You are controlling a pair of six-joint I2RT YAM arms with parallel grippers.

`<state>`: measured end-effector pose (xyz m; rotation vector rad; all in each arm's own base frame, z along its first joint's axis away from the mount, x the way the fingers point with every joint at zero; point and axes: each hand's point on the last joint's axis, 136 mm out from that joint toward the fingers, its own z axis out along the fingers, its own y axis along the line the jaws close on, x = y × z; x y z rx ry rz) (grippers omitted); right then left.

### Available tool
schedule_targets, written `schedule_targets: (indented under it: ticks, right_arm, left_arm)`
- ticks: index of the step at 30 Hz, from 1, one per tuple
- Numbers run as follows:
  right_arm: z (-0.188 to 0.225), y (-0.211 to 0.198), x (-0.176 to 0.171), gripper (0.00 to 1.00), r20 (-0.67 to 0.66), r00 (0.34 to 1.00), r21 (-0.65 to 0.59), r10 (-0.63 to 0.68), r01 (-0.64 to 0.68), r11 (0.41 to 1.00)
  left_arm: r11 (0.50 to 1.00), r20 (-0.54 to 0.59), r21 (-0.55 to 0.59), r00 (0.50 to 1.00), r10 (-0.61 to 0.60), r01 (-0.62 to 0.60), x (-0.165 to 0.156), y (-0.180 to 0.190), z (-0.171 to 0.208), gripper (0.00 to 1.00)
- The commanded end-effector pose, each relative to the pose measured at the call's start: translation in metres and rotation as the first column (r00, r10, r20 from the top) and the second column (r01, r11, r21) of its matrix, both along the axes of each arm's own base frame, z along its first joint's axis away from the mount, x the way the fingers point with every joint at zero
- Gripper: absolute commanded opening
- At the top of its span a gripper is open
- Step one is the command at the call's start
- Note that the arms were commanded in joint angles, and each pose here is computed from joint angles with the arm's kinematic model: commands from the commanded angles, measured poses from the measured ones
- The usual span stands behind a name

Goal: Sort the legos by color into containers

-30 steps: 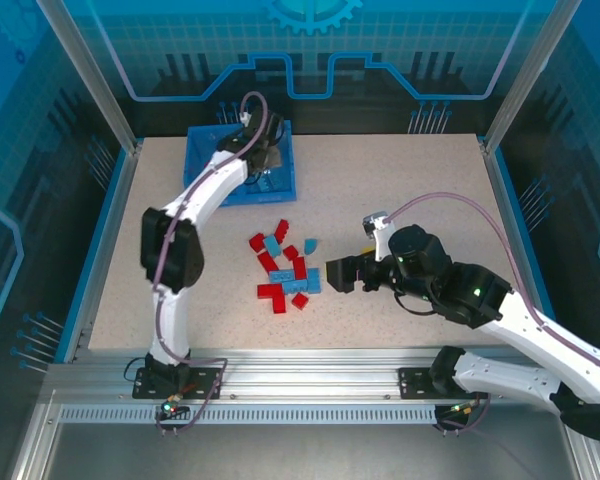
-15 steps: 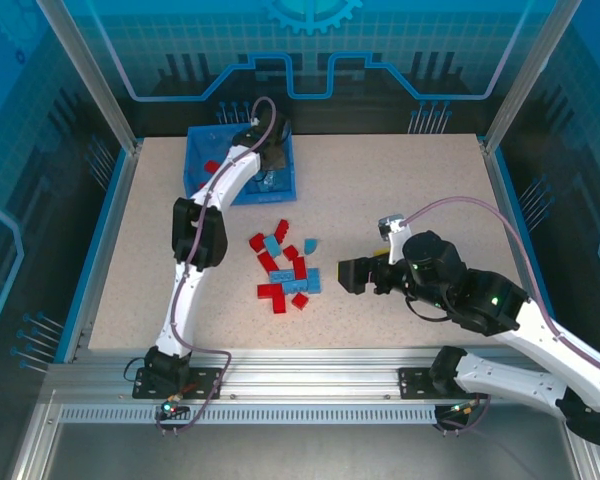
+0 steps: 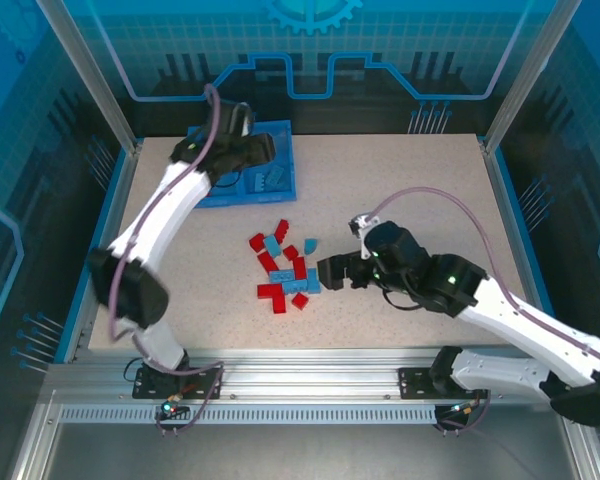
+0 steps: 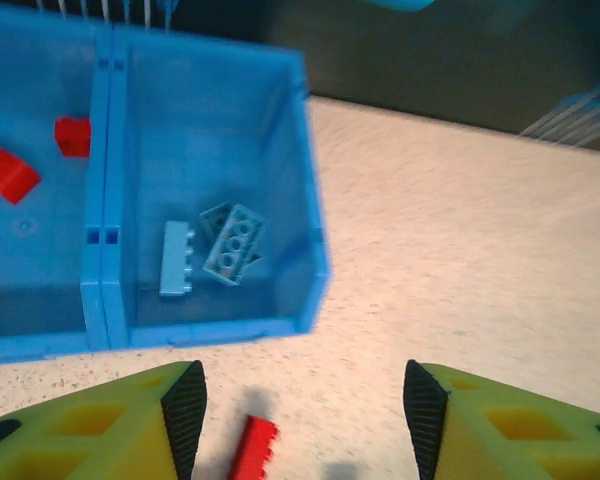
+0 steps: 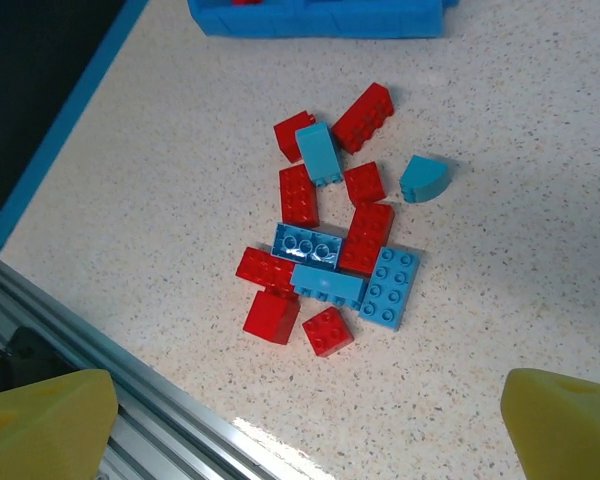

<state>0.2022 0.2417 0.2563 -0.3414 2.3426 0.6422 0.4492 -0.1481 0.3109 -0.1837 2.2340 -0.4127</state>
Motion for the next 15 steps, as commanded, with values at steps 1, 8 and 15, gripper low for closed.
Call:
schedule_targets:
  ticks: [1, 8, 15]
  right_arm:
    - [0.007, 0.024, 0.006, 1.0, 0.016, 0.998, -0.025, 0.058, -0.057, 0.998]
    - [-0.022, 0.07, 0.033, 1.0, -0.03, 0.994, -0.118, 0.103, -0.105, 0.987]
    - [-0.056, 0.098, 0.058, 1.0, -0.063, 0.991, -0.214, 0.116, -0.127, 0.969]
  left_arm:
    - [0.994, 0.155, -0.031, 0.983, -0.1, 0.106, -0.057, -0.004, 0.05, 0.6]
    - [0.991, 0.149, 0.096, 0.983, -0.109, 0.096, -0.148, 0.042, 0.031, 0.67]
    - [0.996, 0.005, 0.084, 1.0, -0.014, 0.013, -0.188, 0.066, -0.029, 0.81]
